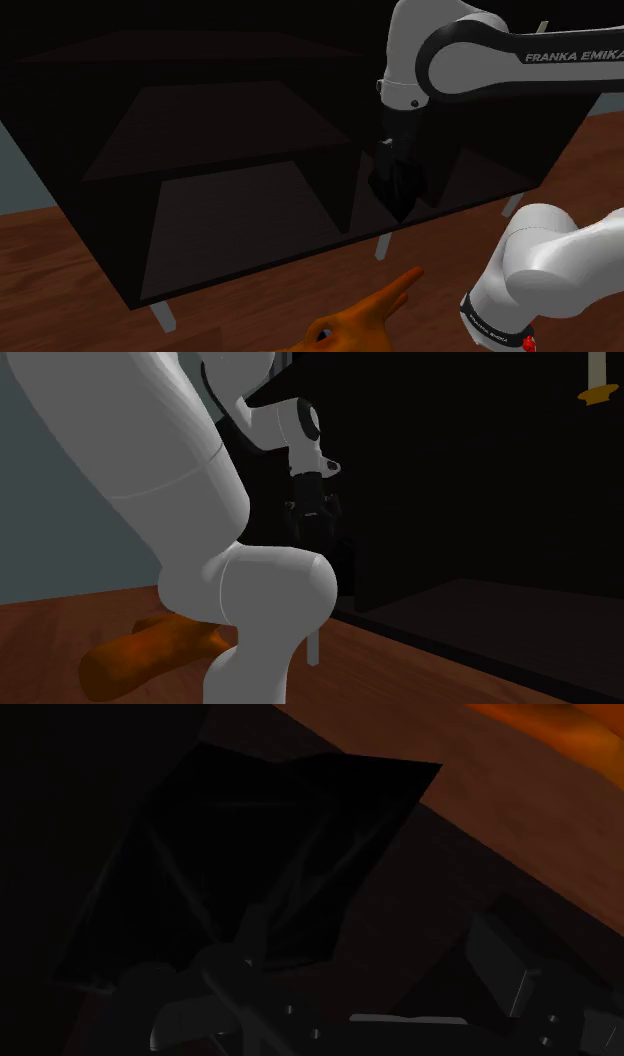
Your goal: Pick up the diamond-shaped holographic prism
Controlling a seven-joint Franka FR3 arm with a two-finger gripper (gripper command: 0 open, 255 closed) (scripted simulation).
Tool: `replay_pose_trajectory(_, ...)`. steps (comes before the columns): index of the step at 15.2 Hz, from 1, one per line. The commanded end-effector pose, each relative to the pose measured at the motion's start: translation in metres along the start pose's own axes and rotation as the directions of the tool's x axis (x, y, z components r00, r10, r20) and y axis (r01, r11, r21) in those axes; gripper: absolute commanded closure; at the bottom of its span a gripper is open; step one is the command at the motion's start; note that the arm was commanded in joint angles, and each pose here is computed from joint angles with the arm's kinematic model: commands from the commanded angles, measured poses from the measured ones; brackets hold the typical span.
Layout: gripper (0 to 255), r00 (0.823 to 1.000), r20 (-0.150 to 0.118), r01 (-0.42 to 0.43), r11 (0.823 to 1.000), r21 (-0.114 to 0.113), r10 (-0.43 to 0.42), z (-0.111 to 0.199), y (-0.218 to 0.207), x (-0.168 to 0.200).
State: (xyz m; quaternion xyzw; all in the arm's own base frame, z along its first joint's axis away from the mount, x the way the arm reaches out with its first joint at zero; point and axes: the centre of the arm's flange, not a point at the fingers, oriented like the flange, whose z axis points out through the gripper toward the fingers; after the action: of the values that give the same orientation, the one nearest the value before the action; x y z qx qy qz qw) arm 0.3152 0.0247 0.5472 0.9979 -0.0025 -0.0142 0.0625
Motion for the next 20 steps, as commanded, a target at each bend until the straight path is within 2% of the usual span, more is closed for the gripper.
replay_pose_trajectory(1,0,1.000,0.000,0.000,1.000,0.000,0.000,0.000,0.000,0.000)
replay_pose_trajectory(2,0,0.987,-0.047,-0.159,0.977,-0.145,0.153,0.012,-0.026,-0.011)
replay_pose_trajectory(3,0,0.949,-0.116,-0.315,0.908,-0.277,0.294,0.029,-0.051,-0.018)
replay_pose_trajectory(4,0,0.887,-0.202,-0.462,0.796,-0.390,0.415,0.049,-0.073,-0.020)
replay_pose_trajectory(5,0,0.804,-0.302,-0.592,0.648,-0.479,0.511,0.073,-0.093,-0.018)
replay_pose_trajectory(6,0,0.706,-0.411,-0.699,0.470,-0.539,0.577,0.099,-0.108,-0.013)
replay_pose_trajectory(7,0,0.657,-0.461,-0.738,0.383,-0.556,0.596,0.111,-0.114,-0.009)
replay_pose_trajectory(16,0,0.657,-0.461,-0.738,0.383,-0.556,0.596,0.151,-0.119,-0.008)
replay_pose_trajectory(17,255,0.657,-0.461,-0.738,0.382,-0.556,0.596,0.149,-0.120,-0.008)
replay_pose_trajectory(20,255,0.657,-0.461,-0.738,0.382,-0.556,0.596,0.149,-0.120,-0.009)
